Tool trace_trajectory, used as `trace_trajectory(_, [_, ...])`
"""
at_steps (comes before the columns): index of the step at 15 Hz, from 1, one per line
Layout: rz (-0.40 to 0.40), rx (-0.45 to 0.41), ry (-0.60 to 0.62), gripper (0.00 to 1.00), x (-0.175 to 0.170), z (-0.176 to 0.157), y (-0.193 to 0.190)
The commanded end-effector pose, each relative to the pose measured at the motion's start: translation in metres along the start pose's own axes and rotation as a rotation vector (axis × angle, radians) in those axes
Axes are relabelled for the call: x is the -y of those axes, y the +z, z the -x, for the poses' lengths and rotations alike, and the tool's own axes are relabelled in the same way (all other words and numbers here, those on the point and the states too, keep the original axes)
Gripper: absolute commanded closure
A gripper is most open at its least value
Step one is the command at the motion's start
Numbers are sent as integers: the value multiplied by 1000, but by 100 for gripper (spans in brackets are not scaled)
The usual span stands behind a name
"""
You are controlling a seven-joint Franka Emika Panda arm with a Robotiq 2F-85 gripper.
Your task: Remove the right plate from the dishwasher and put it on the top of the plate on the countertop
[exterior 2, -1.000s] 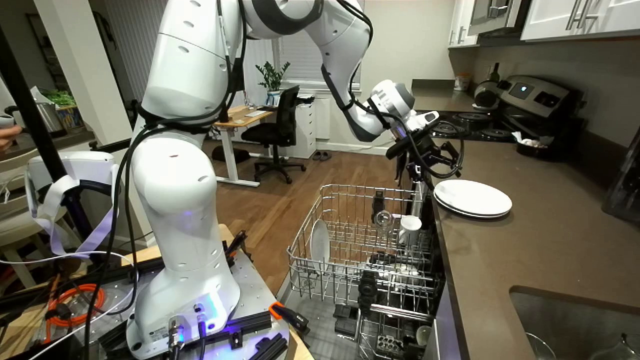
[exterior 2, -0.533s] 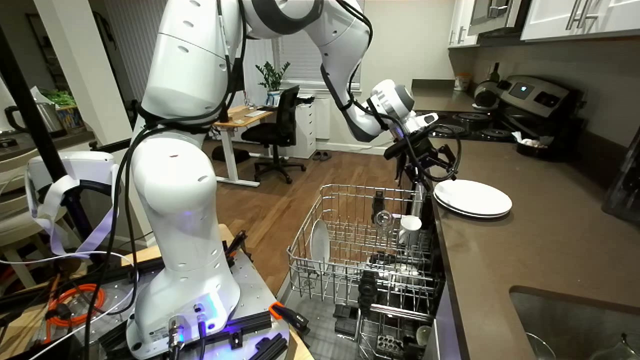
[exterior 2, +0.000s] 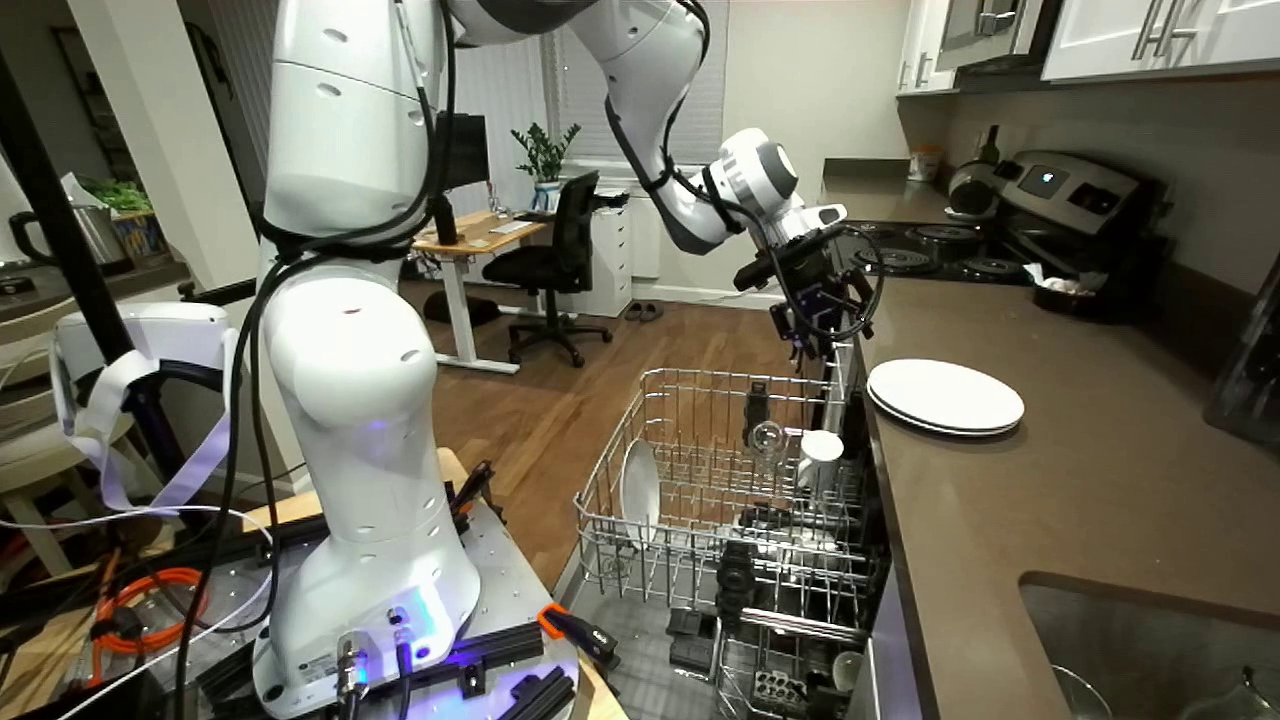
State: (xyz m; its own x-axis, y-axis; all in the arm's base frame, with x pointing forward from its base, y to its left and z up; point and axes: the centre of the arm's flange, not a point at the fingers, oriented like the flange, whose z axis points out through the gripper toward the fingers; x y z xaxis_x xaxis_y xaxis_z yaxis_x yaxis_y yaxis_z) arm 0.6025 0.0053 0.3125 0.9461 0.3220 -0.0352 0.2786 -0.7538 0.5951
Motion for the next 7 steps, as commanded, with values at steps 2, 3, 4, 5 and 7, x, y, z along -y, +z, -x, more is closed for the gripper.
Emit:
trace_trajectory(2, [-14, 11, -2, 0, 6, 10, -18])
trace_trajectory(3, [-17, 12, -4, 0, 8, 14, -27])
trace_trajectory(4, [-16, 10, -6, 0, 9, 18, -32])
trace_trajectory(5, [-16, 9, -7, 0, 9, 21, -35])
trace_trajectory(7, [-16, 11, -7, 0, 9, 22, -35])
